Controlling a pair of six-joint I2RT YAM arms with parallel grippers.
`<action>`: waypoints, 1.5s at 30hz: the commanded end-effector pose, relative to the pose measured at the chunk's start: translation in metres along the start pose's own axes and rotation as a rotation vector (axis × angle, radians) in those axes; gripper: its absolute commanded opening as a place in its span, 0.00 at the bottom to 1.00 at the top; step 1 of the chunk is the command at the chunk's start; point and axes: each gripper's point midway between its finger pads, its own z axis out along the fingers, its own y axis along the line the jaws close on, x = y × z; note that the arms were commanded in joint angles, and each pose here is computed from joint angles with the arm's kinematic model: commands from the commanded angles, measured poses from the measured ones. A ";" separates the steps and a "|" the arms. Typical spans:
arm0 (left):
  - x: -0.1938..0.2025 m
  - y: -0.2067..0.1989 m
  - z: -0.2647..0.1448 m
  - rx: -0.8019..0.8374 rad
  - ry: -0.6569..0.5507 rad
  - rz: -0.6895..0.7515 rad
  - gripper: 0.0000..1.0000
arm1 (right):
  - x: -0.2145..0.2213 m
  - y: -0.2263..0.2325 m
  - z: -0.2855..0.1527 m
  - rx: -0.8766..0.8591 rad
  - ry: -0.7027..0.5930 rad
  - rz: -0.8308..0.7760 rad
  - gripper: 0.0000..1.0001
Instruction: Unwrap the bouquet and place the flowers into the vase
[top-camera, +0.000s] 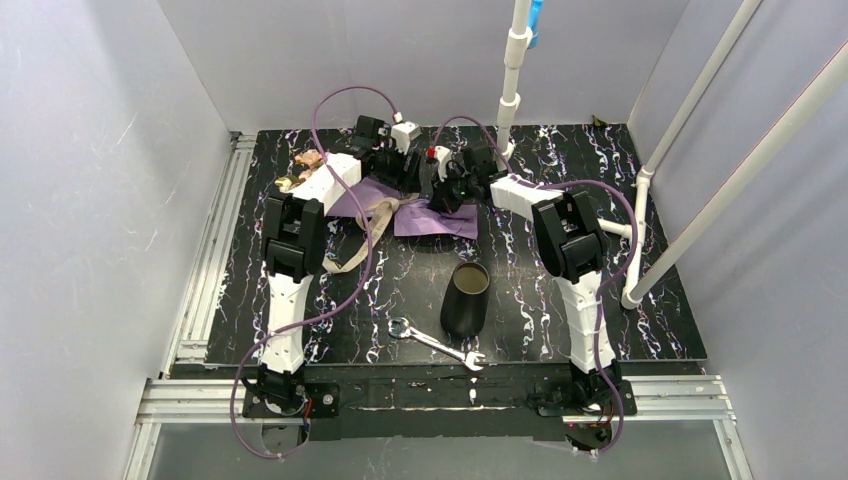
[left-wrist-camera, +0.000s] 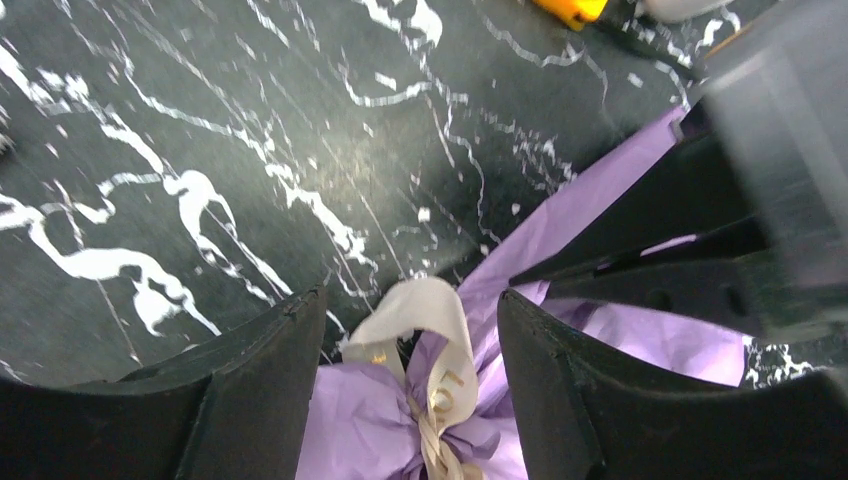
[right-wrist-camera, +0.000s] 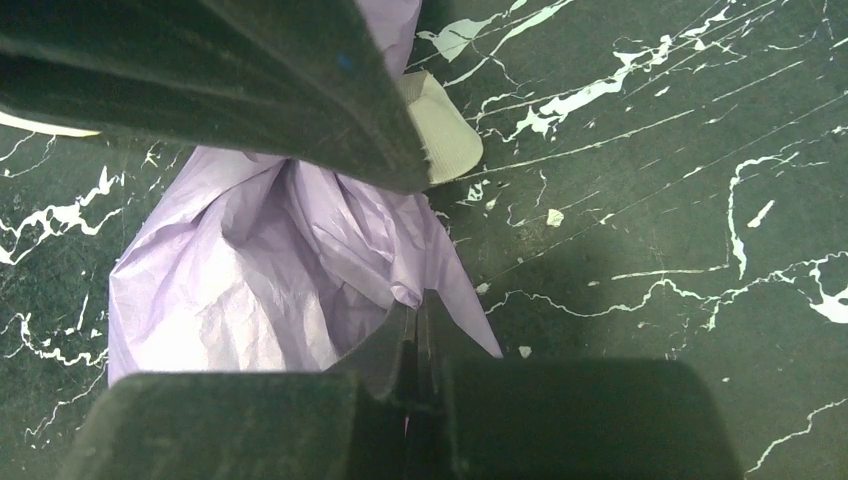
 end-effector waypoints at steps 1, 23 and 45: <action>0.000 -0.013 -0.011 0.024 0.041 -0.036 0.62 | -0.011 -0.001 -0.012 0.017 -0.029 0.043 0.01; -0.181 0.009 -0.187 -0.058 -0.483 -0.152 0.00 | 0.013 -0.017 -0.016 0.120 0.034 0.026 0.01; -0.254 0.046 -0.445 -0.390 -0.956 0.126 0.00 | 0.020 -0.027 -0.022 0.191 0.072 -0.010 0.01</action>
